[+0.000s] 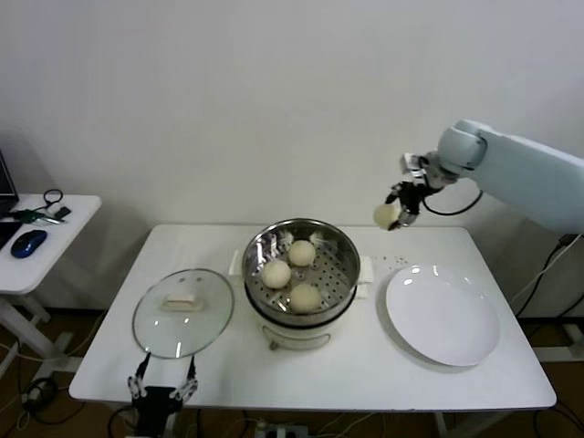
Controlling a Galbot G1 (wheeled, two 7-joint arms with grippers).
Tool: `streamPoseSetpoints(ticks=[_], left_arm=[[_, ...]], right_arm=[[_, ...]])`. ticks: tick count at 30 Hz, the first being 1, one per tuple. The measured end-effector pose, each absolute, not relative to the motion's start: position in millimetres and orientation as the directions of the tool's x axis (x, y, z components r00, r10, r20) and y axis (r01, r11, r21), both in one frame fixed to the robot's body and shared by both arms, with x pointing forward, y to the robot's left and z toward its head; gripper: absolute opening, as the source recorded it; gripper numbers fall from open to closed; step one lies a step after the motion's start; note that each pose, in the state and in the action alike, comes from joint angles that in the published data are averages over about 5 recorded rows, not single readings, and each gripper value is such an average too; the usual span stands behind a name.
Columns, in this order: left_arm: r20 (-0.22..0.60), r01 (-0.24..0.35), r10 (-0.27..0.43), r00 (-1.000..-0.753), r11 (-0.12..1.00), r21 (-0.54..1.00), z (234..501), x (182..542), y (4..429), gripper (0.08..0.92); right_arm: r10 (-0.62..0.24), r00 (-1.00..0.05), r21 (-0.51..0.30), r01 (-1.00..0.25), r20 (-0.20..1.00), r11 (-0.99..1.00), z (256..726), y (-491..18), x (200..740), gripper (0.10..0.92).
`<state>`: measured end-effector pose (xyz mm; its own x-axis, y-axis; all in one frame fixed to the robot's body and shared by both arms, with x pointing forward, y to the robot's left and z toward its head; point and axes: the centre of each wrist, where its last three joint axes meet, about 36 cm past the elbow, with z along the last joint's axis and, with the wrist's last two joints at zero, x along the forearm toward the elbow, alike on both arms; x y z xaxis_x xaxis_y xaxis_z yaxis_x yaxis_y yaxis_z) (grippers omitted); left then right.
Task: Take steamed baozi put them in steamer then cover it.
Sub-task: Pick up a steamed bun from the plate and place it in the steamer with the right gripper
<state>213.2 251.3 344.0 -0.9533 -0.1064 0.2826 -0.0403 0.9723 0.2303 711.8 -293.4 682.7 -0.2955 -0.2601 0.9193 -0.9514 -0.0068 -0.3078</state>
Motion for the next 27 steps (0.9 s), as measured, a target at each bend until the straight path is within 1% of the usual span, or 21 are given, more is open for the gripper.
streamPoseSetpoints(ticks=[5,9,18,27], left_arm=[[0.279,-0.035,-0.094,-0.956,0.977,0.211,344,212,248,0.823],[0.283,-0.035,-0.093,-0.955,0.979,0.202,343,210,248,0.823],[0.286,-0.043,-0.099,-0.953,0.98,0.196,340,210,253,0.823],[0.292,-0.043,-0.099,-0.951,0.98,0.193,336,209,255,0.823]], right_arm=[[-0.292,-0.26,-0.281,-0.959,0.92,-0.032,691,-244,706,0.679],[-0.292,-0.231,-0.257,-0.965,0.928,-0.054,686,-212,701,0.683],[-0.243,-0.175,-0.204,-0.974,0.954,-0.1,657,-163,694,0.686],[-0.183,-0.116,-0.144,-0.979,0.976,-0.148,615,-136,686,0.682]])
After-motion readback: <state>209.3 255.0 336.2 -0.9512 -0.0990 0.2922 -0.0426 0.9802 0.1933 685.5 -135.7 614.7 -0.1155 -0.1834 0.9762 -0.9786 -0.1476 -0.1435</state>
